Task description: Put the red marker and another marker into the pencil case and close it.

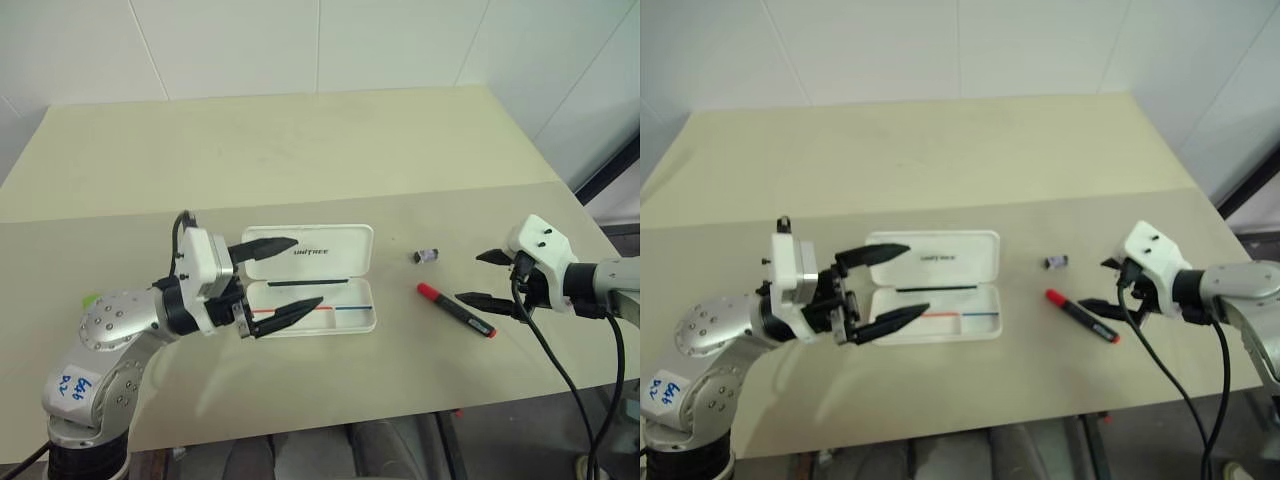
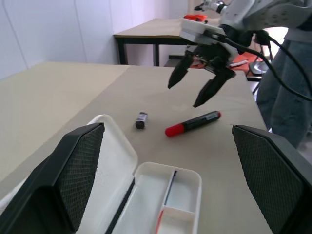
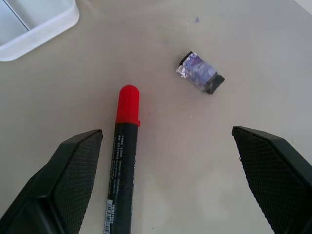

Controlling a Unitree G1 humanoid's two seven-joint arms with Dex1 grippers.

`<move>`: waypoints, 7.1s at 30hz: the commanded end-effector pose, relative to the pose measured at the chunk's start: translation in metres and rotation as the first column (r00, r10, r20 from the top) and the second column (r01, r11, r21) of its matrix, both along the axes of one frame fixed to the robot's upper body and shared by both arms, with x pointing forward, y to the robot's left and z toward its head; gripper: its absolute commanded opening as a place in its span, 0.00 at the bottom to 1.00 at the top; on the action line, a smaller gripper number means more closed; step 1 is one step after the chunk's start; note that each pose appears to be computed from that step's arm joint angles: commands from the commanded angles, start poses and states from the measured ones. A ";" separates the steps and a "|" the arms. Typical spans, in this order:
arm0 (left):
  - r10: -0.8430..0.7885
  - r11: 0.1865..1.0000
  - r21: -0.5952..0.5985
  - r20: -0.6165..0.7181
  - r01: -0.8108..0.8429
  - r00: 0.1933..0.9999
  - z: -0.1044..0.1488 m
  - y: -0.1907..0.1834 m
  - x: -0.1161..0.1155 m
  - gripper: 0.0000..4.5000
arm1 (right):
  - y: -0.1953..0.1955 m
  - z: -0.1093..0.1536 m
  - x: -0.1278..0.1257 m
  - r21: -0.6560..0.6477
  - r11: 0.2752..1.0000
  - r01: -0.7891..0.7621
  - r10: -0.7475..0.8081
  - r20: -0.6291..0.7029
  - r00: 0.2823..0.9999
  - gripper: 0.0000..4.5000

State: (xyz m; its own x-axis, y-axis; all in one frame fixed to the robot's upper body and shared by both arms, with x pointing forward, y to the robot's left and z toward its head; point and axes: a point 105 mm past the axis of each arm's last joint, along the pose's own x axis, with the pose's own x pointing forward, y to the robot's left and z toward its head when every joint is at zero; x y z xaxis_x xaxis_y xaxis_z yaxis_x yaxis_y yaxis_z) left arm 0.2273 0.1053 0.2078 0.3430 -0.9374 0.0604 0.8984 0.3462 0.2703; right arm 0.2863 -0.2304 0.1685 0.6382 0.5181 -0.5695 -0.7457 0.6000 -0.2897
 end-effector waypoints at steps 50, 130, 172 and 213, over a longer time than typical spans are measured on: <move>-0.169 0.971 0.197 0.164 0.135 0.972 -0.014 0.012 -0.009 1.00 | -0.005 -0.060 0.006 -0.138 0.965 0.222 -0.246 -0.184 0.952 0.51; 0.061 0.980 0.180 0.139 -0.086 0.988 -0.035 0.058 -0.001 1.00 | 0.222 -0.003 0.003 -0.305 0.718 -0.625 0.684 0.149 0.714 0.12; 0.029 0.985 0.161 0.157 -0.054 0.987 -0.030 0.049 0.009 1.00 | 0.145 0.053 -0.002 -0.121 0.847 -0.518 0.531 0.127 0.838 0.99; 0.525 0.830 0.094 0.200 -0.549 0.827 -0.008 0.054 -0.009 1.00 | 0.154 0.054 -0.034 0.260 0.598 -0.758 0.728 0.220 0.649 0.99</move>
State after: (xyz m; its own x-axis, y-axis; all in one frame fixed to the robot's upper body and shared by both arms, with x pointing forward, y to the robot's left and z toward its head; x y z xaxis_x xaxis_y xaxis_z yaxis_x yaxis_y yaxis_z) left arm 0.2243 0.1581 0.1925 0.7754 -0.6312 0.0189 0.5603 0.7015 0.4403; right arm 0.2521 -0.0786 0.2192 0.0053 0.9672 -0.2538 -0.9662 -0.0605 -0.2507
